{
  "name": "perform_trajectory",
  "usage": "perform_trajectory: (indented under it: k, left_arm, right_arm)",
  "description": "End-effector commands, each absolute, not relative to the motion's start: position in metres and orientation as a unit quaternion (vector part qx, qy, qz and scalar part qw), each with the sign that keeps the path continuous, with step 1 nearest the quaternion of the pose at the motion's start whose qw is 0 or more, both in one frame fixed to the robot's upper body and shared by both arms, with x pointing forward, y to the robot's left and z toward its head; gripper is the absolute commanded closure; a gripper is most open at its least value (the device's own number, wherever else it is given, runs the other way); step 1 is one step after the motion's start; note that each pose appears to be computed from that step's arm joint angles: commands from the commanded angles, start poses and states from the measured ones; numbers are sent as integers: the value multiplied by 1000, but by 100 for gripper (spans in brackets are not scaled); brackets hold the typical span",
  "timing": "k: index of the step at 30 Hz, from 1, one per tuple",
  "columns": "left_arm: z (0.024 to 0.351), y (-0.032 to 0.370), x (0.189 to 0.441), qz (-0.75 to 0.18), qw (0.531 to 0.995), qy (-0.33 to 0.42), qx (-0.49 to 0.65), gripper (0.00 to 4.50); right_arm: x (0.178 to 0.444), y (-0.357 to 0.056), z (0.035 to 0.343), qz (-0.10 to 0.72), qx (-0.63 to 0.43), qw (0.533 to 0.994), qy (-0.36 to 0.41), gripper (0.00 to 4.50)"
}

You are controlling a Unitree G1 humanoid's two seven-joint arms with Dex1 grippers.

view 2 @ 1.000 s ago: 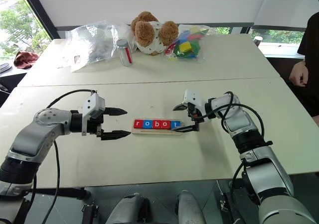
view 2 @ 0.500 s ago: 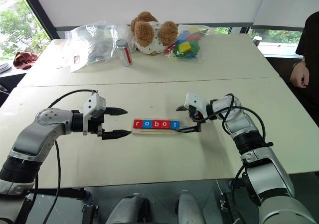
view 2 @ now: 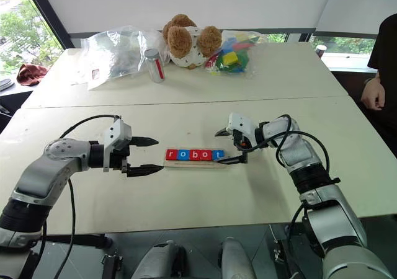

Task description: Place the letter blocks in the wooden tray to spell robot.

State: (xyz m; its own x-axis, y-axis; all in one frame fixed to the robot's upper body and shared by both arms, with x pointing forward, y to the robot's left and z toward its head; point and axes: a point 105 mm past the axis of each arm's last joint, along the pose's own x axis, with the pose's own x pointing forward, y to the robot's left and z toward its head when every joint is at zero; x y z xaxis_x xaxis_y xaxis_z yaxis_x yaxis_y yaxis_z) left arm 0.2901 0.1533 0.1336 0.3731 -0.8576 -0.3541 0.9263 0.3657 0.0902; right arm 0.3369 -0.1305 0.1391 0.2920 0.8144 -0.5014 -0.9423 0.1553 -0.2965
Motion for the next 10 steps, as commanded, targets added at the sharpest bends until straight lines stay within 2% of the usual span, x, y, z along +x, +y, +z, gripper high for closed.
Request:
perform_trajectory:
  k: [1,5,10]
  left_arm:
    - [140,179,287,-506,841,124,150,0]
    - [125,209,279,-451,869,156,131,0]
    - [107,232,282,-397,897,166,103,0]
  right_arm:
    - [322,-147,175,537,-220,808,103,4]
    - [296,-187,162,444,-116,874,163,4]
    - [275,-217,139,380,-78,896,215,4]
